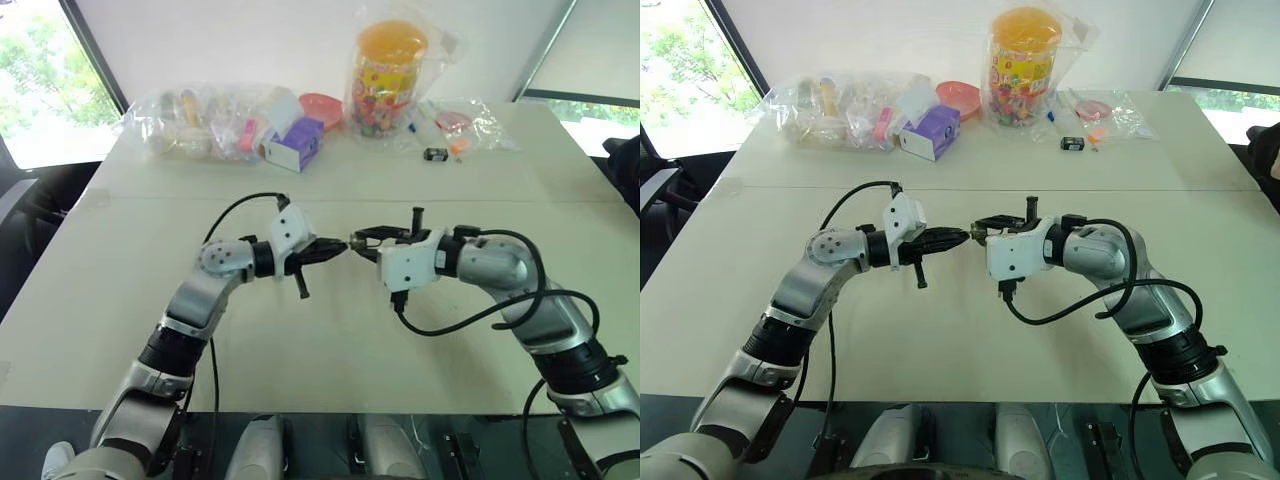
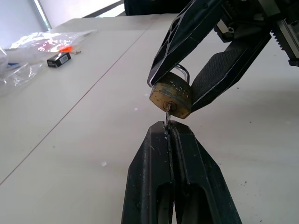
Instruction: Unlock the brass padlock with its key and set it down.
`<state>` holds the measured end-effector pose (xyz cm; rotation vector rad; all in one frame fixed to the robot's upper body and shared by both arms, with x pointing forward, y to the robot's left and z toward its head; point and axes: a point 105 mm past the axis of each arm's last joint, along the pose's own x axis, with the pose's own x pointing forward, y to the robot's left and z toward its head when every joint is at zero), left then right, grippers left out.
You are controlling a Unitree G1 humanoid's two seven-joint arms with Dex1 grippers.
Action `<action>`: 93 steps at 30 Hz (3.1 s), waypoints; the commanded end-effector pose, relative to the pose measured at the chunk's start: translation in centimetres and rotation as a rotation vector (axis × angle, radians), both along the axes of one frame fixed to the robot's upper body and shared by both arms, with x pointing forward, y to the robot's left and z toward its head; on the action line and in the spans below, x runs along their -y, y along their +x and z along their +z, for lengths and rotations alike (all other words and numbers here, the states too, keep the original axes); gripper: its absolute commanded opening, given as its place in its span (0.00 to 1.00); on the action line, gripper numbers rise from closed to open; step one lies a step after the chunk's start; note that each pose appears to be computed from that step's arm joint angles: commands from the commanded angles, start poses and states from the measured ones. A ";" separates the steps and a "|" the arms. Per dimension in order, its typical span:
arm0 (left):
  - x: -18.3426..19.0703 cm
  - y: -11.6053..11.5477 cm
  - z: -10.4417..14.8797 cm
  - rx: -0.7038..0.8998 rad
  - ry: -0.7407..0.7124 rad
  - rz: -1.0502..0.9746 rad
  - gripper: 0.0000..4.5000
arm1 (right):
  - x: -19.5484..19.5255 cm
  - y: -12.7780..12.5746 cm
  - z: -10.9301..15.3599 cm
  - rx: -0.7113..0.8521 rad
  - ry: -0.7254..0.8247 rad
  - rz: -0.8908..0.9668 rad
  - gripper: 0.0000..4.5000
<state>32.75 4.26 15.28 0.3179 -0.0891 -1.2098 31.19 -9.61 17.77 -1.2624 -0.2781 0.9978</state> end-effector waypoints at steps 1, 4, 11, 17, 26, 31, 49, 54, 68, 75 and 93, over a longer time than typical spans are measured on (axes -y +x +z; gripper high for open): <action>0.1 0.3 1.8 -0.036 -0.072 0.001 0.01 | -1.6 -1.4 1.1 0.048 0.012 0.085 0.15; -0.4 0.4 1.9 -0.269 -0.175 0.014 0.01 | -1.4 -1.2 1.2 0.054 0.010 0.077 0.15; -1.2 -1.2 2.1 -0.548 -0.265 -0.054 0.29 | -0.9 -0.7 1.5 0.069 -0.004 0.063 0.15; -1.5 -1.5 2.6 -0.632 -0.312 -0.067 0.72 | -0.8 -0.5 1.6 0.075 -0.012 0.062 0.15; 0.3 0.0 1.0 -0.601 -0.327 0.052 0.72 | -1.1 -0.5 1.8 0.086 -0.013 0.072 0.15; 0.6 0.2 0.8 -0.599 -0.336 0.053 0.72 | -1.0 -0.5 1.9 0.089 -0.014 0.071 0.15; 0.9 -0.3 0.7 -0.618 -0.317 -0.005 0.01 | -1.0 -0.4 2.1 0.096 -0.015 0.070 0.15; 0.8 -0.4 0.8 -0.604 -0.302 -0.018 0.01 | -0.9 -0.5 2.0 0.042 0.009 0.058 0.15; -1.3 0.0 1.0 -0.579 -0.244 -0.043 0.00 | 1.4 -0.7 3.1 -0.128 0.178 -0.046 0.99; -1.3 -0.3 1.2 -0.580 -0.226 -0.081 0.00 | 0.6 -0.8 3.1 -0.217 0.312 -0.072 0.22; -1.2 -1.0 2.6 -0.574 -0.248 -0.154 0.00 | -0.3 -0.3 -0.3 -0.268 0.287 -0.096 0.01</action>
